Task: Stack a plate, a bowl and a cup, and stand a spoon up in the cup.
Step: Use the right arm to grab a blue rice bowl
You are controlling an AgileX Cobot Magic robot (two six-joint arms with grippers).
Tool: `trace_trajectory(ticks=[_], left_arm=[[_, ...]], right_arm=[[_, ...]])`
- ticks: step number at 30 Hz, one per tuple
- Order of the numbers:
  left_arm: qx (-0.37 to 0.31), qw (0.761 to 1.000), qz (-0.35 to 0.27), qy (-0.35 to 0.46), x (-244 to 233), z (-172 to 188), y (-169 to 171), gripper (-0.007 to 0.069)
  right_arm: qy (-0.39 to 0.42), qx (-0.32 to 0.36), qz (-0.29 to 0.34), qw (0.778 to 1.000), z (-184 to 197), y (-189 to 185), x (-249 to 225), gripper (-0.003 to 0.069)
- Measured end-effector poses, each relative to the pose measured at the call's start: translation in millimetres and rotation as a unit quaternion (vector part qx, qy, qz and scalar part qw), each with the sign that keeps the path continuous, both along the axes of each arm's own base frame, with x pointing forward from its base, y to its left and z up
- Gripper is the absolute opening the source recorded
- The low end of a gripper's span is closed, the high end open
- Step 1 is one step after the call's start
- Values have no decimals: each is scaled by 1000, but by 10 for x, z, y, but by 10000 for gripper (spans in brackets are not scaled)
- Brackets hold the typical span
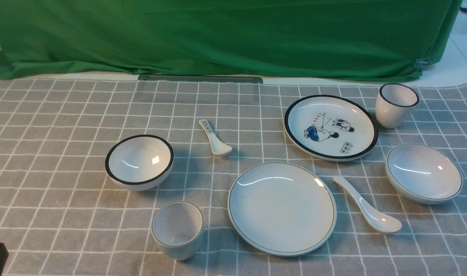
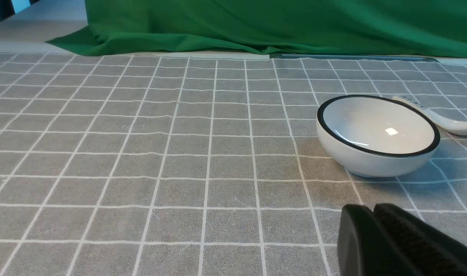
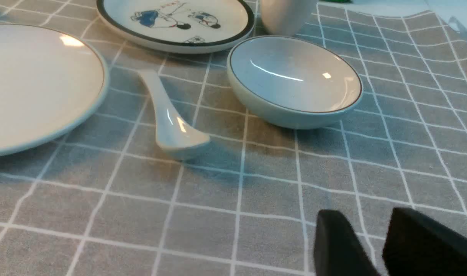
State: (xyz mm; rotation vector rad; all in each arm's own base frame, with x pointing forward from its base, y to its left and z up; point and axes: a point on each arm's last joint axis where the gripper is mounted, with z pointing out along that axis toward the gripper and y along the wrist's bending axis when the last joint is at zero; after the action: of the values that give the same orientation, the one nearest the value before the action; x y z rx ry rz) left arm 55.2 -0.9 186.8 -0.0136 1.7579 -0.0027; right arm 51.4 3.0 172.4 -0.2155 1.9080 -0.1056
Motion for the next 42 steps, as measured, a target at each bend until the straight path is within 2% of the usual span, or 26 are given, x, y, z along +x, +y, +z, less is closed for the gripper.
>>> trace_trajectory(ticks=[18, 23, 27, 34, 35, 38, 40, 41, 42], left_arm=[[0, 1000, 0, 0, 0, 0, 0, 17], [53, 999, 3, -3, 1, 7, 22, 17], [63, 997, 6, -40, 10, 75, 27, 17], [53, 986, 18, -156, 7, 286, 35, 17], [53, 985, 18, -163, 6, 300, 35, 17], [54, 983, 20, -175, 2, 322, 37, 17], [53, 983, 20, -176, 2, 322, 37, 17], [53, 983, 20, -176, 2, 322, 37, 17], [52, 982, 20, -178, 1, 327, 37, 17]], right_arm=[[0, 0, 0, 1000, 0, 0, 0, 242], [0, 0, 0, 1000, 0, 0, 0, 242], [0, 0, 0, 1000, 0, 0, 0, 242], [-11, 2, -2, 1000, 19, -2, 7, 242], [-13, 14, -3, 1000, 23, 2, 8, 242], [-48, 120, -24, 991, 94, 22, 27, 242], [-80, 225, -45, 970, 163, 23, 41, 242], [-86, 245, -49, 964, 178, 22, 44, 242], [-112, 312, -62, 942, 233, 12, 51, 242]])
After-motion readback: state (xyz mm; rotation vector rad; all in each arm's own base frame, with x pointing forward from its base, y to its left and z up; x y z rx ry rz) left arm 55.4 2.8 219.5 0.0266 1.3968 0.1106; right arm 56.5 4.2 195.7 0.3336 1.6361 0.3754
